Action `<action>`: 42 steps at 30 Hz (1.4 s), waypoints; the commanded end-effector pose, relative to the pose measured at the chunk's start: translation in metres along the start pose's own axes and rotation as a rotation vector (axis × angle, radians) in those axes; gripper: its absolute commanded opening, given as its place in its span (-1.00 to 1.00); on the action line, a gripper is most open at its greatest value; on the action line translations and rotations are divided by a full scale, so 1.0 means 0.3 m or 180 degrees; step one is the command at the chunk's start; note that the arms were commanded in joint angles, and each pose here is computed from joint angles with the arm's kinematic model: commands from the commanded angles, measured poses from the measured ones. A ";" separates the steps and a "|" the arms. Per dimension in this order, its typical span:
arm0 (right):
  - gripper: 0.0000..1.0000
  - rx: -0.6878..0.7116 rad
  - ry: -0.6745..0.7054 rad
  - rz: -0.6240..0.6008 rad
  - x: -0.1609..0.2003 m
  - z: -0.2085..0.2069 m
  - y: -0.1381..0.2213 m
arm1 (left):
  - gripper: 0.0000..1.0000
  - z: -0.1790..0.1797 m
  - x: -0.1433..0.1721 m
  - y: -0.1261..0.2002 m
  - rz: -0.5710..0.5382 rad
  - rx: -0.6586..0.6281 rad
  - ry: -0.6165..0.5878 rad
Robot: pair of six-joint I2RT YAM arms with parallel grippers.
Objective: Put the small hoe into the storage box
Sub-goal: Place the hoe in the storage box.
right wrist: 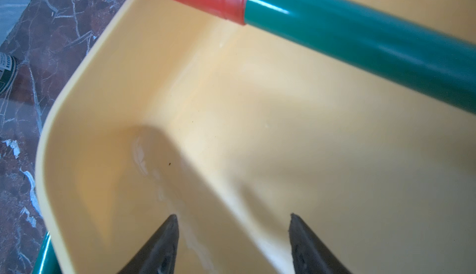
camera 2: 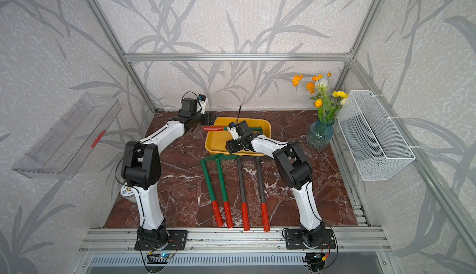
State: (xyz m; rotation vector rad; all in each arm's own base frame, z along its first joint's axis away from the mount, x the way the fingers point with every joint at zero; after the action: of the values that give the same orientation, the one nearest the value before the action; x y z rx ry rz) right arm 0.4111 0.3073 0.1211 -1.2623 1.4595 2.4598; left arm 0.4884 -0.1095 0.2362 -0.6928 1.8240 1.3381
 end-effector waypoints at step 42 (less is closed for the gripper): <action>0.36 0.0049 -0.0279 -0.0348 -0.270 -0.034 -0.111 | 0.56 -0.130 0.404 0.079 0.0876 -0.0171 0.0100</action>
State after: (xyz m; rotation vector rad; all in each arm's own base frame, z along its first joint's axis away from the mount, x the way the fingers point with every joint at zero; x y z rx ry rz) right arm 0.4975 0.3505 0.1190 -1.1302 1.3703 2.3936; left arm 0.3891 -0.1387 0.1359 -0.4655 1.9967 1.5948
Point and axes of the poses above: each gripper's point midway between its finger pads, its own y axis back along the fingers, its own z axis along the line the jaws close on, x = y × z, the point moved 8 cm from there along y, back along the fingers, and after that the axes turned 5 degrees about y, right-handed, at the moved point
